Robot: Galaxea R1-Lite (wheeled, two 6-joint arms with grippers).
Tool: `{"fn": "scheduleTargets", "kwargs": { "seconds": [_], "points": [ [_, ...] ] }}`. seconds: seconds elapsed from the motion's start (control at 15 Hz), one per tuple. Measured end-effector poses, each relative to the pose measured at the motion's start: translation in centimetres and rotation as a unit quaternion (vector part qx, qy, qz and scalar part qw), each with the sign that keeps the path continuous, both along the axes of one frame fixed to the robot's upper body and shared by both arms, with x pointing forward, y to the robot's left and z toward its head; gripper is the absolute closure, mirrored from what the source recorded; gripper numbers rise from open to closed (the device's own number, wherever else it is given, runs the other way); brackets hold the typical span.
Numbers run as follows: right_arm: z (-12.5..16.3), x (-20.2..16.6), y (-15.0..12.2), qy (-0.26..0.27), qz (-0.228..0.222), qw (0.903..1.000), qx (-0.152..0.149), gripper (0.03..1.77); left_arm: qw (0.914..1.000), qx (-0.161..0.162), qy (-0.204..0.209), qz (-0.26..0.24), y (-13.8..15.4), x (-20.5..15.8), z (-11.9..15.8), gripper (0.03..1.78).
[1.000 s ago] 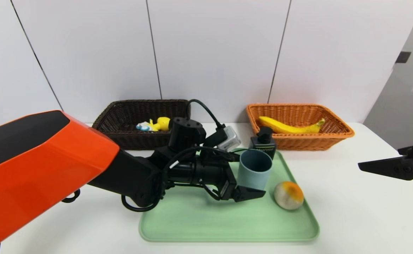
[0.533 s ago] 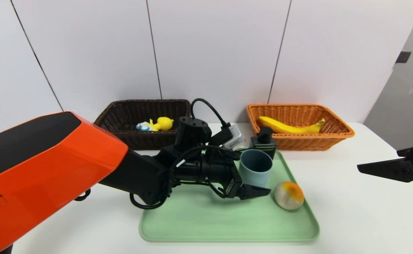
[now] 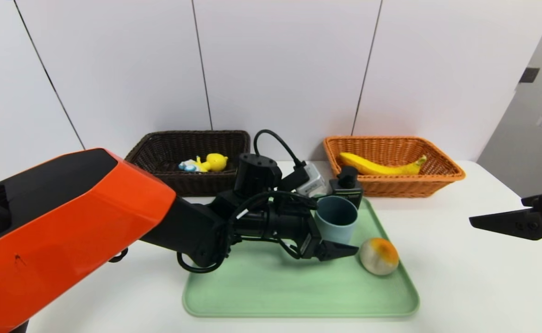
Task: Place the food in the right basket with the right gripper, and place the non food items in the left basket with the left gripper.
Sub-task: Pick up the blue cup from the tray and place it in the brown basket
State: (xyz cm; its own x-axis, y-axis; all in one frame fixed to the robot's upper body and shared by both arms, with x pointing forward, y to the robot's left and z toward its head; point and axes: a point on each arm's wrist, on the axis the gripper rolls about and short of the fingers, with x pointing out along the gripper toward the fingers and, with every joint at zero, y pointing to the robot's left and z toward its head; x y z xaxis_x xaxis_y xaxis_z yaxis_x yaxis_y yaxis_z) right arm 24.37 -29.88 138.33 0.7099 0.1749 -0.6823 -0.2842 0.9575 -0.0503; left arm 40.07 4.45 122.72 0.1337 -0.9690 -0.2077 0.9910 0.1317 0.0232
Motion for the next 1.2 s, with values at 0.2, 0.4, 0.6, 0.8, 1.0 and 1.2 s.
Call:
{"fn": "scheduleTargets", "kwargs": {
  "seconds": [0.2,0.4,0.6,0.8,1.0,1.2],
  "points": [
    [0.0,0.0,0.0,0.0,0.0,1.0,0.0,0.11,1.0,0.0,0.002,-0.001,-0.1,0.0,-0.1,0.39],
    [0.0,0.0,0.0,0.001,0.0,1.0,0.0,0.11,1.0,0.0,0.006,0.0,-0.2,0.1,-0.2,0.67],
    [0.0,0.0,0.0,0.001,0.0,1.0,0.0,0.11,1.0,0.0,0.006,0.0,-0.2,0.1,-0.2,0.69],
    [-0.1,0.0,0.0,0.003,0.0,1.0,0.0,0.11,1.0,-0.004,0.003,0.001,0.0,-0.1,0.2,0.69],
    [0.0,-0.2,-0.1,-0.001,-0.001,1.0,0.001,0.11,0.9998,-0.014,-0.01,0.009,1.1,-0.6,1.9,0.69],
    [0.0,-0.3,-0.2,-0.002,-0.003,1.0,0.001,0.11,0.9972,-0.035,-0.027,0.061,3.5,-0.5,5.2,0.69]
  ]
}}
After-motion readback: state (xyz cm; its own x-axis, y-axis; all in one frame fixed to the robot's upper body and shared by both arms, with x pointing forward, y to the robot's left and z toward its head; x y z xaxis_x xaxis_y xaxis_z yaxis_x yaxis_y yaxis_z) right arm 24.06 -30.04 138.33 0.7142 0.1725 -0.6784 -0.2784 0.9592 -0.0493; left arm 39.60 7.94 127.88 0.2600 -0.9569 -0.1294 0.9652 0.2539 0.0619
